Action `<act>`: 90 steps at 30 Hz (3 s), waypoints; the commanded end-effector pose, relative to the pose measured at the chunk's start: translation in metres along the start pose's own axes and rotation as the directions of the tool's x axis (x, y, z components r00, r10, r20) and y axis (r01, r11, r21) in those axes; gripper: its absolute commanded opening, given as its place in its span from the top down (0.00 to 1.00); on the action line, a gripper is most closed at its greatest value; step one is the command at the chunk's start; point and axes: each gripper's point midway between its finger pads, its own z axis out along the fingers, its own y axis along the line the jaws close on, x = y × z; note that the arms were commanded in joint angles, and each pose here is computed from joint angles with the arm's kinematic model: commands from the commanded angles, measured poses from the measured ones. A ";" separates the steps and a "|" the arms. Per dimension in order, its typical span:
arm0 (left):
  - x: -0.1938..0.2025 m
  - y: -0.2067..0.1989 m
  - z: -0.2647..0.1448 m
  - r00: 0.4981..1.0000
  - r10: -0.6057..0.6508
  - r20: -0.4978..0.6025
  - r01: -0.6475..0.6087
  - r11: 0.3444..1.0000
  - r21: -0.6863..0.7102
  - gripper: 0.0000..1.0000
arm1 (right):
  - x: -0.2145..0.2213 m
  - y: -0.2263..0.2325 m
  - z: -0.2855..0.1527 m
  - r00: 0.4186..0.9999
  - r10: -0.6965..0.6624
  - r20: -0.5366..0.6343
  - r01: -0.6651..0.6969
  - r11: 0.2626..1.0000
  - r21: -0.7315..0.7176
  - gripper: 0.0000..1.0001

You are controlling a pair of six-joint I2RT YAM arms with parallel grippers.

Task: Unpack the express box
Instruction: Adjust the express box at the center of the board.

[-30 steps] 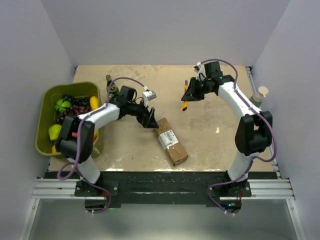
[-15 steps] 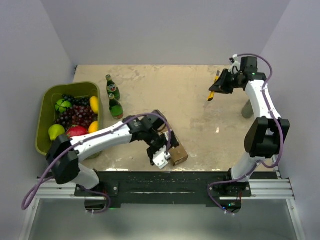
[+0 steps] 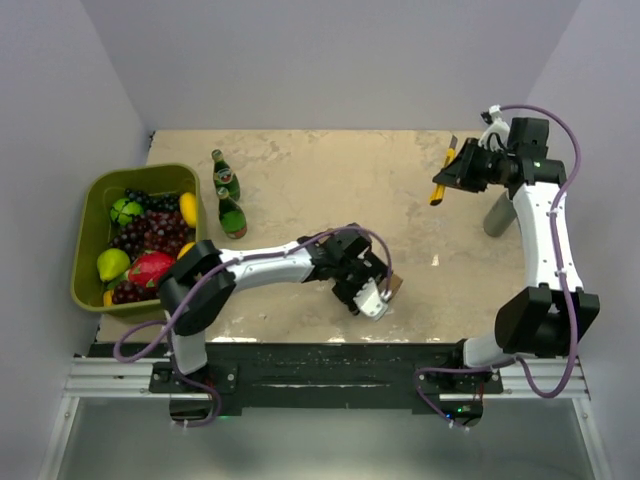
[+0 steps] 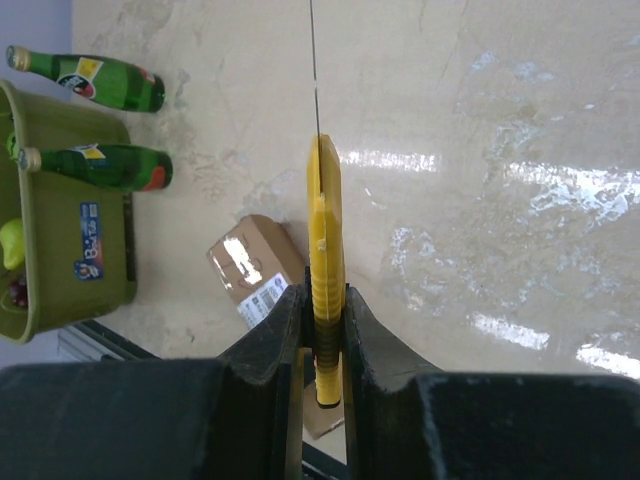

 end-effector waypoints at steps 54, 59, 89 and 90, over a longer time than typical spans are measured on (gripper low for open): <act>0.081 0.009 -0.060 0.677 -0.733 -0.065 0.710 0.674 -0.204 0.32 | 0.159 -0.035 0.017 0.853 0.059 -0.518 -0.122 0.989 -0.088 1.00; 0.116 0.015 -0.091 0.704 -0.700 -0.116 0.592 0.670 -0.448 0.43 | 0.178 -0.020 0.024 0.813 0.025 -0.582 -0.139 0.979 -0.152 1.00; 0.169 -0.004 -0.085 0.689 -0.674 -0.267 0.458 0.691 -0.560 1.00 | 0.219 -0.003 0.067 0.658 -0.165 -0.735 0.206 0.978 -0.035 1.00; 0.168 -0.003 -0.086 0.690 -0.674 -0.265 0.458 0.689 -0.562 1.00 | 0.222 -0.005 0.067 0.652 -0.163 -0.741 0.206 0.978 -0.034 1.00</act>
